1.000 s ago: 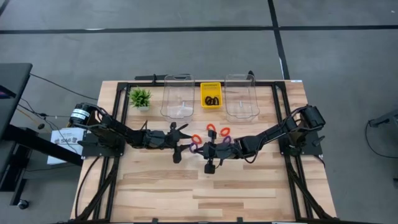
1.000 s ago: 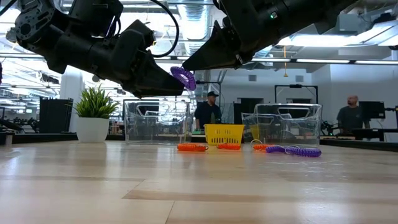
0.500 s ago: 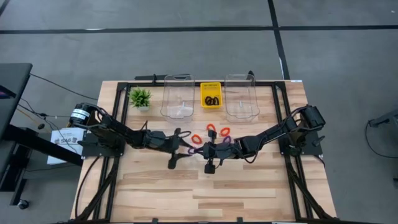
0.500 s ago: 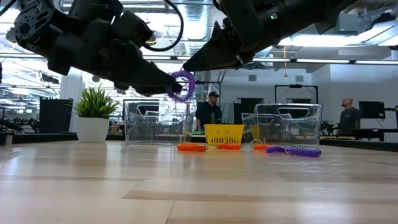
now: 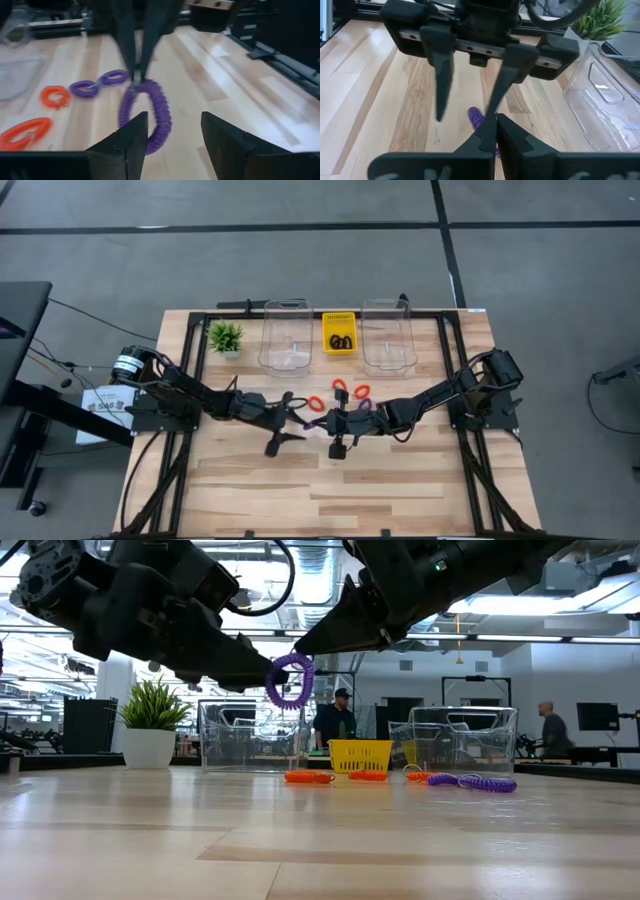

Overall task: Sort spring keychains
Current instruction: Put the left purple spring keychain into the right transparent bin

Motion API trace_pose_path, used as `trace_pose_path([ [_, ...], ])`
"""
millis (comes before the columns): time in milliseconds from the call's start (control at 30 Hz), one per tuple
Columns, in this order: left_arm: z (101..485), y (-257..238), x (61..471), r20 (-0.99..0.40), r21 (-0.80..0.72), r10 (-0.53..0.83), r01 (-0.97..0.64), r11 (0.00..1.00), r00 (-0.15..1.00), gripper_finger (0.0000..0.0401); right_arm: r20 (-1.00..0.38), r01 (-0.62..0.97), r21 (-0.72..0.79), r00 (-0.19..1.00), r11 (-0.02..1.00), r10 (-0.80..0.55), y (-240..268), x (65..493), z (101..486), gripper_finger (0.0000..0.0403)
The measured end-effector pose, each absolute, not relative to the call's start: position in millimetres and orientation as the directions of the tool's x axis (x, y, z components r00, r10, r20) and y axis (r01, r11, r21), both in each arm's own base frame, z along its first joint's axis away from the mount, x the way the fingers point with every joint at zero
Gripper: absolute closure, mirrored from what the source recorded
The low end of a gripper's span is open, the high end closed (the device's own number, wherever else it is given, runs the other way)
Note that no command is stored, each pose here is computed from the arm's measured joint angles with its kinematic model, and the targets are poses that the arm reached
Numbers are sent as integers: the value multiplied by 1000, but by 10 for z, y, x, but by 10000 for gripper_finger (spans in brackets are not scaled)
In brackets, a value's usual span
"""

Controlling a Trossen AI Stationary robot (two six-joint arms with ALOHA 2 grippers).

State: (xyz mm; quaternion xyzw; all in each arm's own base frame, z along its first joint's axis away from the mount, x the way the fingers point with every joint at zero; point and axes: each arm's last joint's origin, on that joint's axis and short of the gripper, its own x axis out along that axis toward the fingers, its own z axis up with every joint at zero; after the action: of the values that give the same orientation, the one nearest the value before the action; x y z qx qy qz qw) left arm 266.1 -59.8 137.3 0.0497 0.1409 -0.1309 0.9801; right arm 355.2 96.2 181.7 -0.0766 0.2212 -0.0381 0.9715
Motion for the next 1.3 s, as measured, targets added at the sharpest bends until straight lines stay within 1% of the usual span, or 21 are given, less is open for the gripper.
trace_pose_path([
  [133,1370,-578,2664,-292,76,-189,220,973,937,219,-418,33,-164,903,986,-100,991,3518,1881,403],
  [233,1367,-573,2664,-295,81,-173,205,975,940,219,-413,43,-179,904,983,-115,1041,3445,1985,403],
  [500,1366,-573,2664,-296,81,-171,203,976,940,219,-405,168,-313,867,935,-291,1203,3151,2208,403],
  [633,1365,-573,2664,-296,81,-171,203,976,940,219,-396,234,-343,842,910,-366,1249,3028,2271,403],
  [1100,1365,-573,2664,-296,81,-171,203,976,940,219,-407,250,-362,824,898,-394,1219,3006,2265,403],
  [1200,1365,-573,2664,-296,81,-171,203,976,940,219,-426,268,-425,784,865,-452,1187,2966,2219,403],
  [1300,1365,-573,2664,-296,80,-171,203,976,940,219,-428,330,-480,721,813,-545,1138,2904,2166,403],
])
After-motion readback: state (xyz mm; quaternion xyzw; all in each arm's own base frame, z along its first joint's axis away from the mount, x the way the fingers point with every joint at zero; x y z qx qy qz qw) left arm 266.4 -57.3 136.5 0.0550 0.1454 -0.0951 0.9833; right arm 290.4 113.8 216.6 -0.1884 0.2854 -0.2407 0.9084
